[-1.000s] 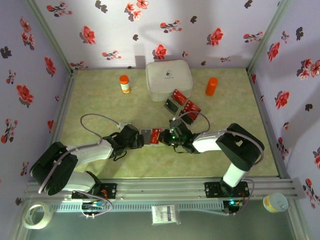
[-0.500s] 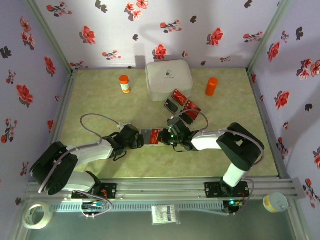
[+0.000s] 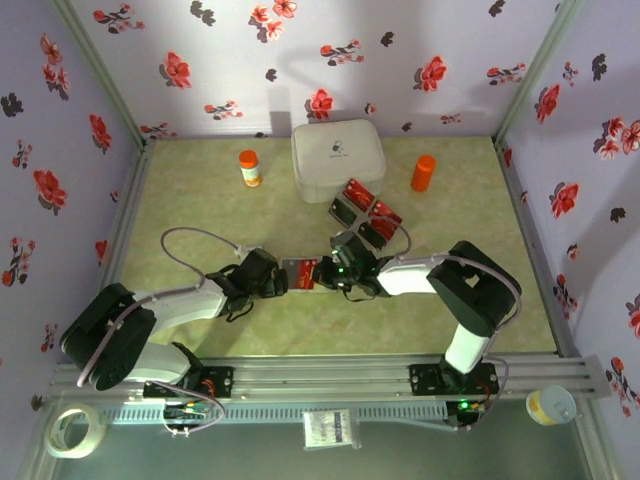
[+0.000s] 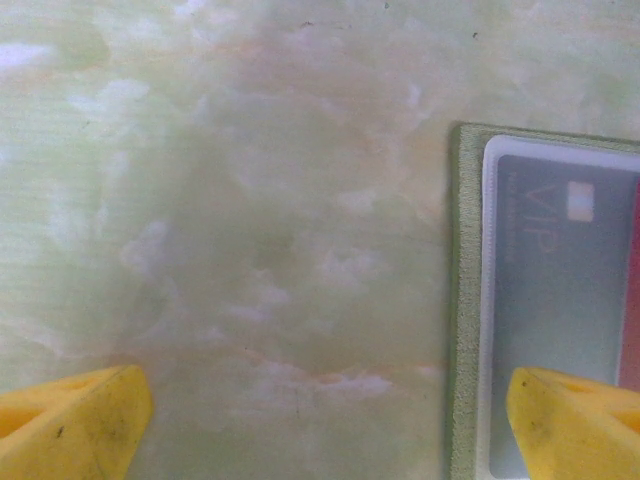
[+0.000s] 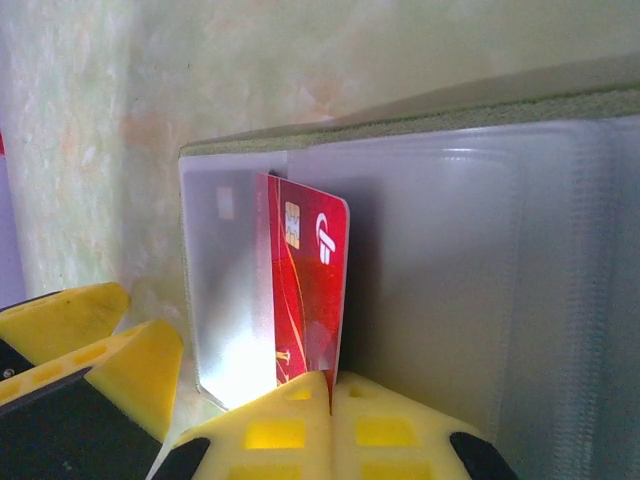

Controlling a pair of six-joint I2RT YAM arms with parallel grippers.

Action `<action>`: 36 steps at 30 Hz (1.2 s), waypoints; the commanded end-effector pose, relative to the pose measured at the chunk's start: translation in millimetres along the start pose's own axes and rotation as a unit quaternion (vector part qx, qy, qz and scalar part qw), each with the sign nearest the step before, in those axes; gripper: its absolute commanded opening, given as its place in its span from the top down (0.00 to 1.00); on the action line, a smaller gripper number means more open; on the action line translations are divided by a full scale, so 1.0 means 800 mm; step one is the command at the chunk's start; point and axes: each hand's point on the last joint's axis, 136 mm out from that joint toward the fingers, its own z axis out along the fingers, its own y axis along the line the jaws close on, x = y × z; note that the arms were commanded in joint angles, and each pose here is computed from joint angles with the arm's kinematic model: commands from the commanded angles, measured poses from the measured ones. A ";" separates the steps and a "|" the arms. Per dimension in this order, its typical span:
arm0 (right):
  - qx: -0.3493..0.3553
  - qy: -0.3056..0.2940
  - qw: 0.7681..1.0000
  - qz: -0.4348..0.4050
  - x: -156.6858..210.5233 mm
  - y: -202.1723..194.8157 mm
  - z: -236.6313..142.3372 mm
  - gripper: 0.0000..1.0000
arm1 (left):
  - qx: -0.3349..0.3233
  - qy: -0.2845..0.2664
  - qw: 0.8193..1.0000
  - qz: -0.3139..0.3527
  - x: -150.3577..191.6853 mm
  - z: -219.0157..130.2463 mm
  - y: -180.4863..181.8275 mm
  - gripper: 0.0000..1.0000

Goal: Put the credit cards into the card holder

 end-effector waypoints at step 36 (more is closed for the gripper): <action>0.100 0.089 0.987 -0.094 -0.013 0.004 0.026 0.91 | -0.066 0.049 0.997 0.010 0.044 0.011 0.046 0.06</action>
